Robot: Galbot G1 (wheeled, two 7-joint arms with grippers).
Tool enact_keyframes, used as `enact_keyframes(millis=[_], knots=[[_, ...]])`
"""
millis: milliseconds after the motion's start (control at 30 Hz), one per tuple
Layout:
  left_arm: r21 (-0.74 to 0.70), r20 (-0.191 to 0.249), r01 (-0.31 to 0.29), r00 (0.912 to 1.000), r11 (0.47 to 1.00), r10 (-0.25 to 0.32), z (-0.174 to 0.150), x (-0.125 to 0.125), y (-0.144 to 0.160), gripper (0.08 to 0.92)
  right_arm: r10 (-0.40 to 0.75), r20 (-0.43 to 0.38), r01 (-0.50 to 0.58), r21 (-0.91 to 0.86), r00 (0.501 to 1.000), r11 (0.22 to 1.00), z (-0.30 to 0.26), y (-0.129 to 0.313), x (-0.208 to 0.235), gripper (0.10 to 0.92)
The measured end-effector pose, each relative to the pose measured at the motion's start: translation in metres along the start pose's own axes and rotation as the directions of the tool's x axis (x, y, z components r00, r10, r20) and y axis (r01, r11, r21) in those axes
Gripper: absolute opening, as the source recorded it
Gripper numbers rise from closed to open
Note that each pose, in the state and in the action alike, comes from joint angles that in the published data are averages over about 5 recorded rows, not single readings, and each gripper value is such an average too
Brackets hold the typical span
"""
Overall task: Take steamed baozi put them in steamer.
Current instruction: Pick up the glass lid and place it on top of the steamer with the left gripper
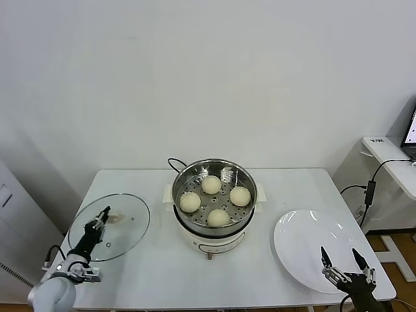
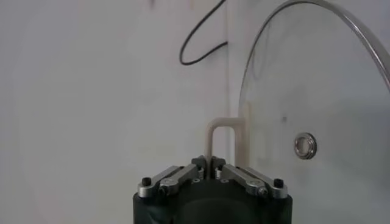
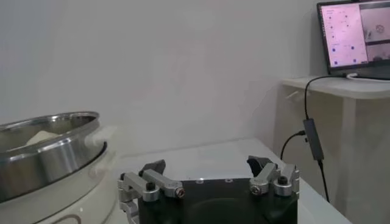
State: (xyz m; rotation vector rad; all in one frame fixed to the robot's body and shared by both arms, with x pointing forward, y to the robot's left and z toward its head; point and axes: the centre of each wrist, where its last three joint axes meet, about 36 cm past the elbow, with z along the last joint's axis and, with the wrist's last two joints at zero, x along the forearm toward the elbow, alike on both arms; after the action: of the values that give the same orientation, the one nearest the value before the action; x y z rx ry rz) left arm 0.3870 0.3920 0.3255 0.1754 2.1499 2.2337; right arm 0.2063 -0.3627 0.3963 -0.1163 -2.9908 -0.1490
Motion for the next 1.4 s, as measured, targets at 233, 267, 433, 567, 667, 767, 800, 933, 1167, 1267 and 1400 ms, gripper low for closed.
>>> enact_keyframes(millis=[233,267,433,567,667,767,800,933,1167,1267,1400], knots=[[0.035,-0.034,0.025,0.9991,0.999,-0.024,-0.003,0.007,0.051,0.114,-0.049,-0.020,0.049,-0.010,0.999,0.999,-0.004,0.000,-0.019,0.823],[0.046,-0.041,0.028,0.9988,0.999,-0.026,-0.005,0.008,0.060,0.114,-0.057,-0.023,0.057,-0.009,0.998,0.998,-0.004,0.000,-0.023,0.823],[0.100,-0.074,0.047,0.9965,0.994,-0.039,-0.030,0.010,0.100,0.114,-0.098,-0.028,0.098,0.000,0.995,0.995,-0.006,-0.008,-0.040,0.823],[0.138,-0.079,0.065,0.9954,0.988,-0.055,-0.066,0.011,0.128,0.114,-0.119,-0.031,0.120,0.015,0.992,0.993,-0.006,-0.017,-0.050,0.823],[0.163,-0.077,0.067,0.9955,0.984,-0.055,-0.098,0.010,0.140,0.114,-0.126,-0.034,0.127,0.023,0.991,0.992,-0.006,-0.021,-0.053,0.823],[0.181,-0.070,0.064,0.9962,0.981,-0.053,-0.129,0.007,0.147,0.114,-0.129,-0.039,0.130,0.030,0.991,0.991,-0.006,-0.024,-0.055,0.823],[0.185,-0.066,0.063,0.9965,0.981,-0.052,-0.139,0.006,0.149,0.114,-0.129,-0.041,0.130,0.032,0.991,0.991,-0.006,-0.025,-0.054,0.823],[0.197,-0.052,0.062,0.9973,0.978,-0.052,-0.179,-0.002,0.155,0.114,-0.126,-0.050,0.128,0.038,0.991,0.991,-0.004,-0.029,-0.052,0.823],[0.206,-0.025,0.057,0.9983,0.977,-0.053,-0.241,-0.018,0.162,0.114,-0.129,-0.069,0.131,0.040,0.989,0.991,0.001,-0.027,-0.047,0.823],[0.202,-0.011,0.054,0.9985,0.978,-0.053,-0.263,-0.024,0.164,0.114,-0.131,-0.075,0.134,0.039,0.989,0.990,0.004,-0.025,-0.046,0.823],[0.189,0.011,0.056,0.9982,0.980,-0.059,-0.289,-0.031,0.164,0.114,-0.136,-0.080,0.140,0.042,0.987,0.989,0.005,-0.024,-0.045,0.823]])
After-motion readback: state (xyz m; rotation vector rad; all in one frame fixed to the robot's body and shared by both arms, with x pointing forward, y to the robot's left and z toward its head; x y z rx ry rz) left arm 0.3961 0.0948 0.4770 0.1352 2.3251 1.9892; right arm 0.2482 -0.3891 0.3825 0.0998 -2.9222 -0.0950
